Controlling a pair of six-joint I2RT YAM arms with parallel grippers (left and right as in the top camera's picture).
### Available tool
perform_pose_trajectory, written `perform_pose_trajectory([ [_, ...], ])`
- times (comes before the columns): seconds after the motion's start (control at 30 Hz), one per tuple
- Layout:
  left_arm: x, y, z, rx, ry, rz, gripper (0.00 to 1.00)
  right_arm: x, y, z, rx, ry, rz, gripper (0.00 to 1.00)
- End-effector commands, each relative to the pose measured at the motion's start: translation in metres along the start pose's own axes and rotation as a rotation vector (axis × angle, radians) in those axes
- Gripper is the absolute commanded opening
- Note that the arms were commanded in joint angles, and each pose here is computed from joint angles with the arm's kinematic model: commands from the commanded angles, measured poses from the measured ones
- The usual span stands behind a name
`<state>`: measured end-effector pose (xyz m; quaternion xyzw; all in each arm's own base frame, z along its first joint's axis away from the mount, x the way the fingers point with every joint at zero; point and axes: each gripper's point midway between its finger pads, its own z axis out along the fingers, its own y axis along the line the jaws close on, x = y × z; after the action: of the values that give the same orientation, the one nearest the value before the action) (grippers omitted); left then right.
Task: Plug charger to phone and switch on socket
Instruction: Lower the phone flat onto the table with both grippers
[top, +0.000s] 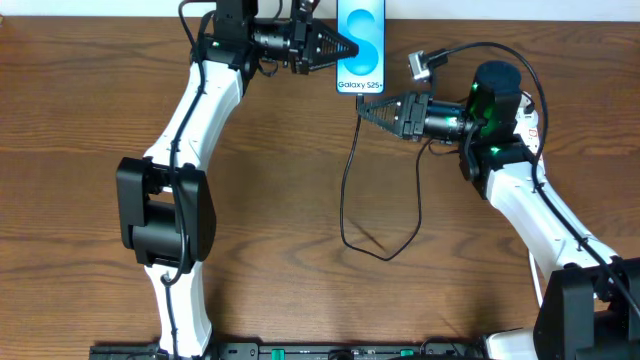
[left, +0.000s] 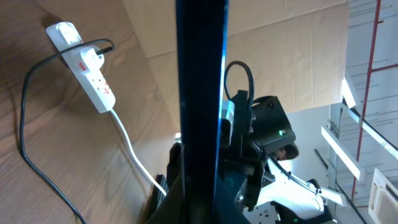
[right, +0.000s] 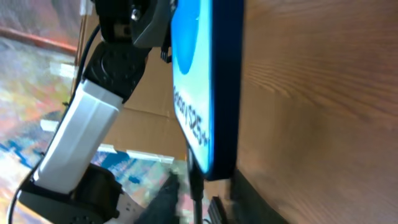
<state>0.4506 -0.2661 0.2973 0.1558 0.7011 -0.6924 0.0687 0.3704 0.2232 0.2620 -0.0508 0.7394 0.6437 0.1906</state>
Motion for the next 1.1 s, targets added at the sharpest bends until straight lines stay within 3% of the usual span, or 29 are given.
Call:
perform_pose_trajectory([
  [0.0,0.002,-0.030,-0.007,0.019,0.009,0.086,0.07,-0.001,-0.003,-0.001,0.003,-0.002,-0.003,0.39],
  [0.07,-0.004,-0.027,-0.017,0.004,-0.020,0.085,0.07,0.003,-0.002,-0.001,-0.006,0.018,-0.021,0.50],
  [0.2,-0.012,-0.018,-0.033,-0.025,-0.071,0.058,0.08,0.007,-0.005,-0.001,0.000,0.028,-0.007,0.58],
  [0.33,-0.014,0.010,-0.044,-0.093,-0.133,0.011,0.07,0.011,-0.018,-0.002,0.045,0.029,-0.030,0.87],
  [0.4,-0.005,0.042,-0.045,-0.176,-0.163,-0.079,0.07,0.015,-0.046,-0.005,0.163,0.002,0.039,0.91],
  [0.67,0.041,0.121,-0.038,-0.386,-0.143,-0.187,0.07,0.029,-0.118,-0.030,0.534,-0.064,0.150,0.95],
  [0.87,0.068,0.162,-0.022,-0.551,-0.109,-0.207,0.07,0.029,-0.127,-0.036,0.590,-0.082,0.161,0.95],
  [1.07,0.087,0.177,0.001,-0.596,-0.050,-0.206,0.07,0.032,-0.128,-0.036,0.598,-0.062,0.139,0.95],
])
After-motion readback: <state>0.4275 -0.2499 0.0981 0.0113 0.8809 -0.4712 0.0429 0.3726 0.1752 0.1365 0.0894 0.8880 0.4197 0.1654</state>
